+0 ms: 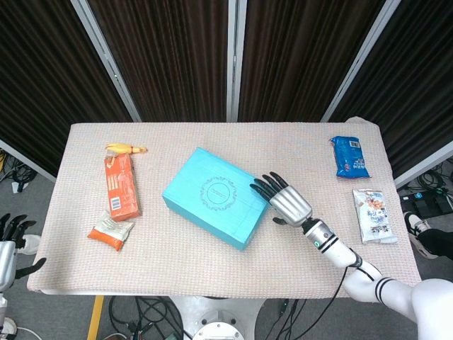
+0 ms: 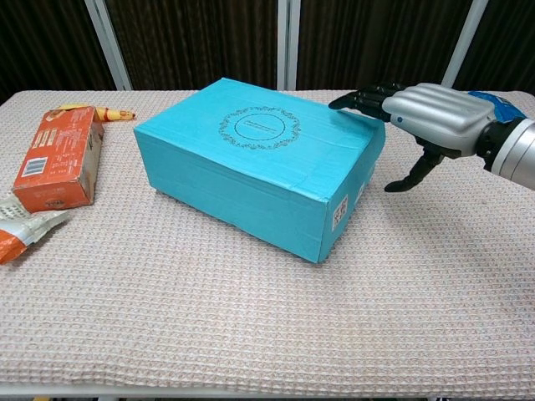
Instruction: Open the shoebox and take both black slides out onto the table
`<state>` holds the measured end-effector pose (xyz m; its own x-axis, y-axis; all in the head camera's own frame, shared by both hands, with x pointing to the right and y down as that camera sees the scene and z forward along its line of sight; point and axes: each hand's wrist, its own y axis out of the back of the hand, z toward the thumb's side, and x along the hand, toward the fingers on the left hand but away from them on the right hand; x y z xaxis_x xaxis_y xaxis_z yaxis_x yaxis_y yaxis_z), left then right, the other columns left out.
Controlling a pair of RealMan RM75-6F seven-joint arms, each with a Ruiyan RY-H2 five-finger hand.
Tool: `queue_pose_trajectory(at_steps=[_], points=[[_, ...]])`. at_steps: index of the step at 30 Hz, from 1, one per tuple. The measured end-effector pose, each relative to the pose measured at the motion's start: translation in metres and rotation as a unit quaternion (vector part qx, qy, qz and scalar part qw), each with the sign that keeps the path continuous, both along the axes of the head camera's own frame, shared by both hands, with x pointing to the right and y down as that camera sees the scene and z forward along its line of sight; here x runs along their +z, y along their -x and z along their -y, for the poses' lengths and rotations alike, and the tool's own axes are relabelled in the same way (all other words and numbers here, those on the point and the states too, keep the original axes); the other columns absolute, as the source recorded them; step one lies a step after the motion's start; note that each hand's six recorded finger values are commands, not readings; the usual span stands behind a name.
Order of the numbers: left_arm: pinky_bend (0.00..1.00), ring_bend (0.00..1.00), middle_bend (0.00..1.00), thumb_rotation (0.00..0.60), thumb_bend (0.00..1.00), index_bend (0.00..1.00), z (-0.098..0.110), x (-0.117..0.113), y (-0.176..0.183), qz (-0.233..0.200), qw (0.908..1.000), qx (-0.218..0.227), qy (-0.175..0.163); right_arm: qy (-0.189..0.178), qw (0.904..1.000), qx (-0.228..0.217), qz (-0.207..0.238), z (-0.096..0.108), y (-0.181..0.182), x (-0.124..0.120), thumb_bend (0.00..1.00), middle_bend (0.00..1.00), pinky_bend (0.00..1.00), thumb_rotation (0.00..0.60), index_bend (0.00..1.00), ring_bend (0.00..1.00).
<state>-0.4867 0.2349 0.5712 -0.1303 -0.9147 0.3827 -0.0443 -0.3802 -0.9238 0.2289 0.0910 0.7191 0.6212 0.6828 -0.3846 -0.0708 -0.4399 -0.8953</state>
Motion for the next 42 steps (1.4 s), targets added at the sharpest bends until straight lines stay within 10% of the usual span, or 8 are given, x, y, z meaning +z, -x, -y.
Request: queue_pose_trajectory(at_steps=[13, 19, 23, 30, 40, 42], points=[[0.07, 0.05, 0.15, 0.600, 0.05, 0.25, 0.000, -0.001, 0.001, 0.000, 1.0000, -0.002, 0.006, -0.053, 0.9972, -0.017, 0.050, -0.002, 0.009, 0.007, 0.52, 0.37, 0.00, 0.600, 0.48, 0.05], [0.07, 0.05, 0.15, 0.600, 0.05, 0.25, 0.001, -0.001, -0.001, 0.000, 1.0000, 0.001, 0.007, -0.005, 0.9911, 0.047, 0.124, 0.000, 0.006, 0.006, 0.57, 0.40, 0.00, 0.600, 0.50, 0.07], [0.07, 0.05, 0.15, 0.600, 0.05, 0.25, 0.002, -0.001, -0.001, 0.000, 1.0000, 0.001, 0.009, 0.061, 0.9664, 0.131, 0.213, 0.007, 0.002, 0.004, 0.55, 0.40, 0.00, 0.600, 0.50, 0.07], [0.07, 0.05, 0.15, 0.600, 0.05, 0.25, 0.003, 0.000, -0.003, -0.002, 0.9999, 0.003, 0.014, 0.203, 0.8656, 0.290, 0.354, 0.022, -0.005, 0.007, 0.53, 0.40, 0.00, 0.600, 0.50, 0.07], [0.07, 0.05, 0.15, 0.600, 0.05, 0.25, 0.003, 0.000, -0.004, -0.002, 0.9999, 0.006, 0.016, 0.342, 0.6530, 0.458, 0.497, 0.047, -0.014, 0.006, 0.45, 0.35, 0.00, 0.600, 0.40, 0.01], [0.07, 0.05, 0.15, 0.600, 0.05, 0.25, 0.003, 0.000, -0.004, -0.001, 0.9999, 0.006, 0.016, 0.341, 0.6303, 0.473, 0.512, 0.053, -0.016, 0.005, 0.40, 0.26, 0.00, 0.600, 0.23, 0.00]])
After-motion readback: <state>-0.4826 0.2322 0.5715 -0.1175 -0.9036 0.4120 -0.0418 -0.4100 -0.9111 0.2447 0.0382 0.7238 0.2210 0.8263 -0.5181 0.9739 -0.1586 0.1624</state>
